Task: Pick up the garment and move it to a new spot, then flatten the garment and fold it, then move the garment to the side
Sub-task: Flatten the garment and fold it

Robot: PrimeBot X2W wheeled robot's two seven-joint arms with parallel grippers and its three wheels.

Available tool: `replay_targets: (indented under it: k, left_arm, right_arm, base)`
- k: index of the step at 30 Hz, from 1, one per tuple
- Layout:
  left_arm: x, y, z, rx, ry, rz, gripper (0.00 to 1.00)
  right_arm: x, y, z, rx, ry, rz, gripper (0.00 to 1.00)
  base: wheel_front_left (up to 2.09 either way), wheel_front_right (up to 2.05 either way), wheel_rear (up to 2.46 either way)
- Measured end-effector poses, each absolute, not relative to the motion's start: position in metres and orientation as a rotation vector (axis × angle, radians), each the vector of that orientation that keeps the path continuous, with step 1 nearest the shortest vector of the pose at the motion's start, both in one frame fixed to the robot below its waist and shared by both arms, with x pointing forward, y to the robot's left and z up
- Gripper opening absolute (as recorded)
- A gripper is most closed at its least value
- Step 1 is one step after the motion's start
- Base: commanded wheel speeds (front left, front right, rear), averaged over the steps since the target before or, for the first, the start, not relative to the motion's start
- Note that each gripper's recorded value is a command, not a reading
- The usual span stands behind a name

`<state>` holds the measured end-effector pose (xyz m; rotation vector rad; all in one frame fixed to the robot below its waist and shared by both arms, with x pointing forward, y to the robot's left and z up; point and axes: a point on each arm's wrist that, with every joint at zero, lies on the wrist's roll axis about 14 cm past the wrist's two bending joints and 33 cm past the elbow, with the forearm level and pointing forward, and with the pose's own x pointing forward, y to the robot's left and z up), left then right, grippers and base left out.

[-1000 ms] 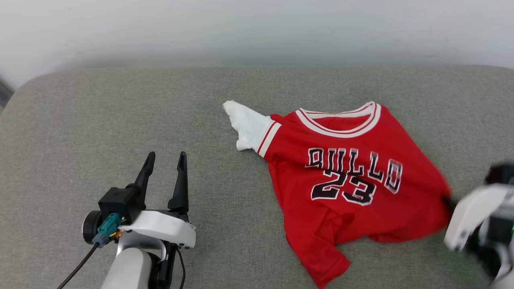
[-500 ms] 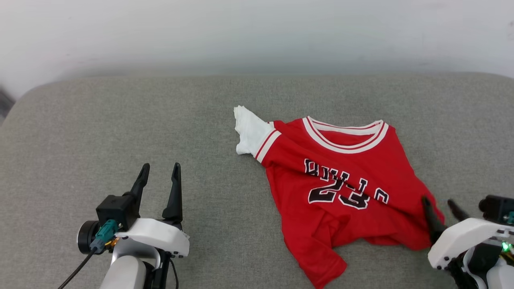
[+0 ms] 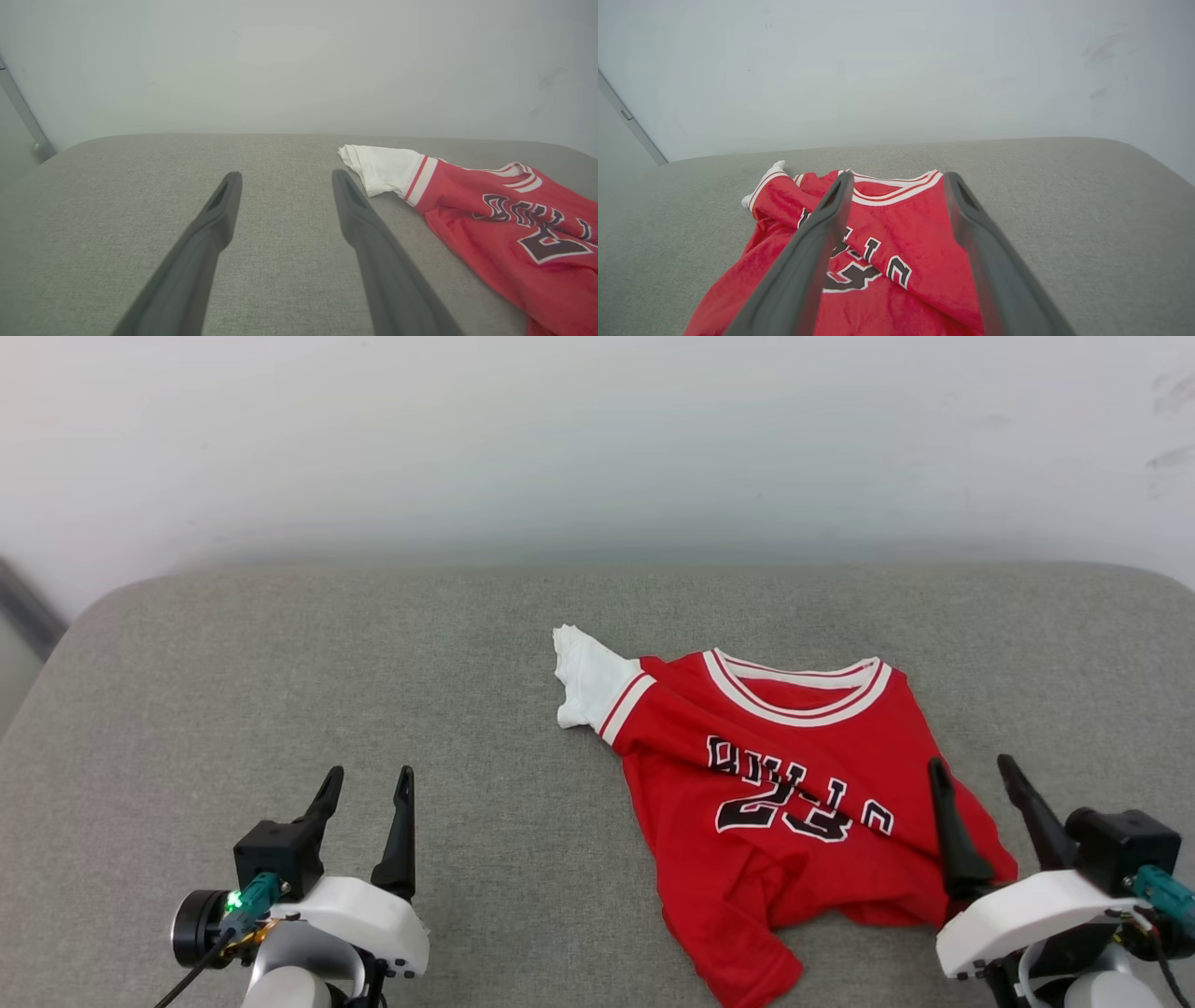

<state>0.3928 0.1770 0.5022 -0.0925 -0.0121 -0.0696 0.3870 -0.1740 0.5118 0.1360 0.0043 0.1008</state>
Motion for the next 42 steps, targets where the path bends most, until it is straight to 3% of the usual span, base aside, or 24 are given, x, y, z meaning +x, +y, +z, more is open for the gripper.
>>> replay_targets:
  k: [8,18,26,32,37,38,40,41,42]
  left_arm:
    - [0.401,0.163,0.499,-0.07,0.031,-0.122,1.0]
    - [0.5,0.075,0.57,0.006,-0.056,-0.403,1.0]
    - [0.543,0.059,0.49,0.093,0.384,-0.472,1.0]
    - [0.527,0.068,0.402,0.185,0.787,-0.496,1.0]
    - [0.516,0.063,0.373,0.207,0.944,-0.539,1.0]
    - [0.514,0.062,0.37,0.204,0.961,-0.546,0.55]
    - [0.513,0.06,0.368,0.208,0.983,-0.555,0.27]
    - [0.511,0.059,0.367,0.212,0.987,-0.562,0.0]
    - [0.511,0.058,0.366,0.214,0.989,-0.568,0.0]
  right_arm:
    - [0.382,-0.164,0.513,0.131,0.011,0.125,1.0]
    - [0.401,-0.174,0.516,0.117,0.003,0.102,1.0]
    - [0.403,-0.193,0.498,0.115,0.052,0.041,1.0]
    - [0.401,-0.206,0.478,0.126,0.101,-0.006,1.0]
    - [0.399,-0.214,0.466,0.142,0.128,-0.037,1.0]
    - [0.399,-0.215,0.464,0.146,0.129,-0.041,1.0]
    - [0.4,-0.215,0.463,0.15,0.131,-0.043,1.0]
    - [0.4,-0.215,0.462,0.153,0.134,-0.042,1.0]
    - [0.4,-0.214,0.461,0.156,0.135,-0.04,1.0]
  base:
    - [0.0,0.0,0.0]
    - [0.0,0.0,0.0]
    - [0.0,0.0,0.0]
    - [0.0,0.0,0.0]
    - [0.0,0.0,0.0]
    - [0.0,0.0,0.0]
    - [0.0,0.0,0.0]
    - [0.0,0.0,0.0]
    - [0.0,0.0,0.0]
